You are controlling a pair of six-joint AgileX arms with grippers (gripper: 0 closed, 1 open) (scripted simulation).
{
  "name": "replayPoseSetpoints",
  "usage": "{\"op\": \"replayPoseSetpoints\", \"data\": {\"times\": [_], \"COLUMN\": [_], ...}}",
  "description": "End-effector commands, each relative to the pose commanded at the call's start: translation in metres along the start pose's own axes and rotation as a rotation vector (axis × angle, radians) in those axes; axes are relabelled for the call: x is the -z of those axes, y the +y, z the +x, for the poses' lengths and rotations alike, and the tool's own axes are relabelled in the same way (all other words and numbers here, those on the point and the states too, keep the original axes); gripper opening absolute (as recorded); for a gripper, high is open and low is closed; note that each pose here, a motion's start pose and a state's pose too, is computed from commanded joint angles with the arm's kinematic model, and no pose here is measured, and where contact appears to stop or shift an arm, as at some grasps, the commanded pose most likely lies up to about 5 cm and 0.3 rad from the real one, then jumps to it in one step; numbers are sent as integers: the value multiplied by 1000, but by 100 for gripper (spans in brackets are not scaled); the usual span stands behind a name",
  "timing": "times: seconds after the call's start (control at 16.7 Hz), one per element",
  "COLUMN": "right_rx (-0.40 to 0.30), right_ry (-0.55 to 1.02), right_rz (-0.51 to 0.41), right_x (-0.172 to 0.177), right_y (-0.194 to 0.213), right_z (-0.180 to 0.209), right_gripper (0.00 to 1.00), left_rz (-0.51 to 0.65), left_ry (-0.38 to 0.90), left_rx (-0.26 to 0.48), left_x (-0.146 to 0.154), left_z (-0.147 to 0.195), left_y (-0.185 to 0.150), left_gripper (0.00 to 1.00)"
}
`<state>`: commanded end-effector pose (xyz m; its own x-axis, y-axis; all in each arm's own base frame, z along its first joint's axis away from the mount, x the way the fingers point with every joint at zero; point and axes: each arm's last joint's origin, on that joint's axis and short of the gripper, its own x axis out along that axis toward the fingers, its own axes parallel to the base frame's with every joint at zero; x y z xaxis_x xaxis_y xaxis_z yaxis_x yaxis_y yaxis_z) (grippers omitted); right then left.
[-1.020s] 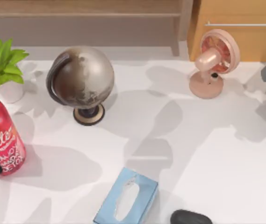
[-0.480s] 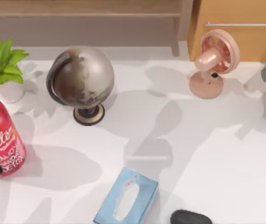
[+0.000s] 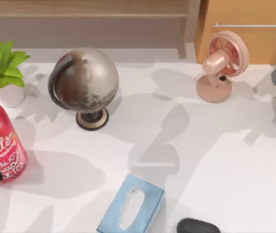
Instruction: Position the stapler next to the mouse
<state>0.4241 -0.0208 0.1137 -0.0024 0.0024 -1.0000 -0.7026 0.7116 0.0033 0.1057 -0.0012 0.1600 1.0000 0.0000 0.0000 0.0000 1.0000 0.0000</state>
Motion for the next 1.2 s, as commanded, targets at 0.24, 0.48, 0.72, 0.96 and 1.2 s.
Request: {"op": "replayPoseSetpoints", "data": {"times": [0.24, 0.48, 0.72, 0.96, 1.2], "right_rx": [5, -4, -1, 45, 101], "right_ry": [-3, 4, 1, -43, -134], "right_rz": [-2, -2, -1, 34, 142], "right_x": [-1, 0, -1, -9, -25], "right_y": [0, 1, 0, 9, 44], "right_z": [-7, -26, -29, -54, -104], "right_gripper": [0, 0, 0, 0, 0], "left_rz": [0, 0, 0, 0, 0], "left_ry": [0, 0, 0, 0, 0], "left_rx": [0, 0, 0, 0, 0], "left_x": [0, 0, 0, 0, 0], "left_z": [0, 0, 0, 0, 0], "left_y": [0, 0, 0, 0, 0], "left_gripper": [100, 100, 100, 100, 100]}}
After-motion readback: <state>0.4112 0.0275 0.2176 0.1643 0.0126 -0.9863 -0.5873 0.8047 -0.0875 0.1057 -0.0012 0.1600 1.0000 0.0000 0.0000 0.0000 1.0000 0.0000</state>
